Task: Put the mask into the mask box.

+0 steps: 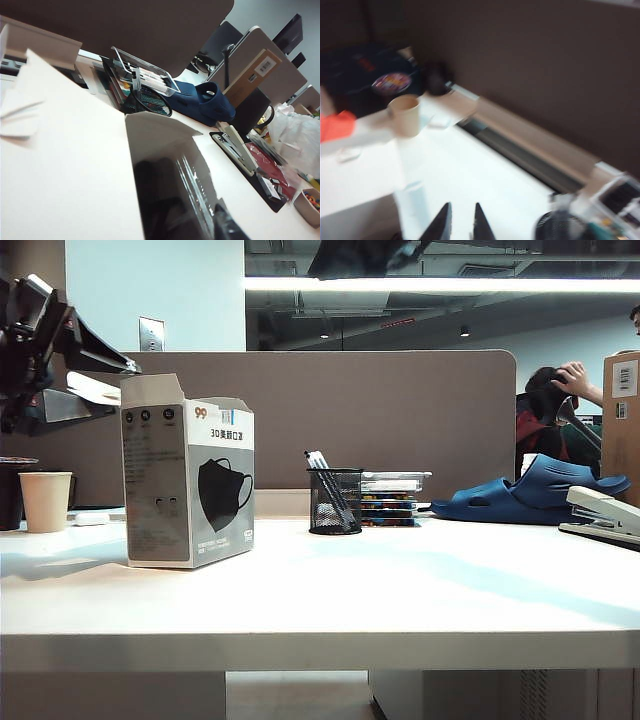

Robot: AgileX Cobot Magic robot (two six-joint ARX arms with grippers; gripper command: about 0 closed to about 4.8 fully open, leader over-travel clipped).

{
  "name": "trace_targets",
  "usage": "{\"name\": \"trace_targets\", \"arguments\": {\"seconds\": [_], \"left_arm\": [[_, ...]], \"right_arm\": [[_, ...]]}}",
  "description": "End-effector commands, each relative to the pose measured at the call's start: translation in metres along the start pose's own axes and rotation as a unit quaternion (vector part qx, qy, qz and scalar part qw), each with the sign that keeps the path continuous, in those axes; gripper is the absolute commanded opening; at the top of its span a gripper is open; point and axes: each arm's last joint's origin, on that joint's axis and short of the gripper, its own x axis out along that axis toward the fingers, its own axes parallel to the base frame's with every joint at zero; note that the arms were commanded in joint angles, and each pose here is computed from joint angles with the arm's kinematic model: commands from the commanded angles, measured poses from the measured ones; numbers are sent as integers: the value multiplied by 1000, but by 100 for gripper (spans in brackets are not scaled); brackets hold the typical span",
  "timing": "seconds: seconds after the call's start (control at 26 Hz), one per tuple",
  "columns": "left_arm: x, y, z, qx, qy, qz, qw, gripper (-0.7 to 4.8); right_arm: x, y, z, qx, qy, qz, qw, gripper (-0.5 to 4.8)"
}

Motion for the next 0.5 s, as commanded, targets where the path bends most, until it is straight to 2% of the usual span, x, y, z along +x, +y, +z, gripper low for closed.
{"name": "trace_targets", "arguments": {"seconds": [0.04, 0.12, 0.5], "left_arm": [[-7, 4, 5, 15, -9, 7, 1000, 384], [-12, 8, 7, 15, -12, 11, 1000, 409], [-49, 25, 24, 24, -31, 28, 999, 409]], "right_arm": [[-18, -8, 19, -30, -28, -31, 999, 56], [-29, -13, 27, -39, -39, -42, 998, 53], [-92, -47, 62, -47, -76, -130, 988, 53]]}}
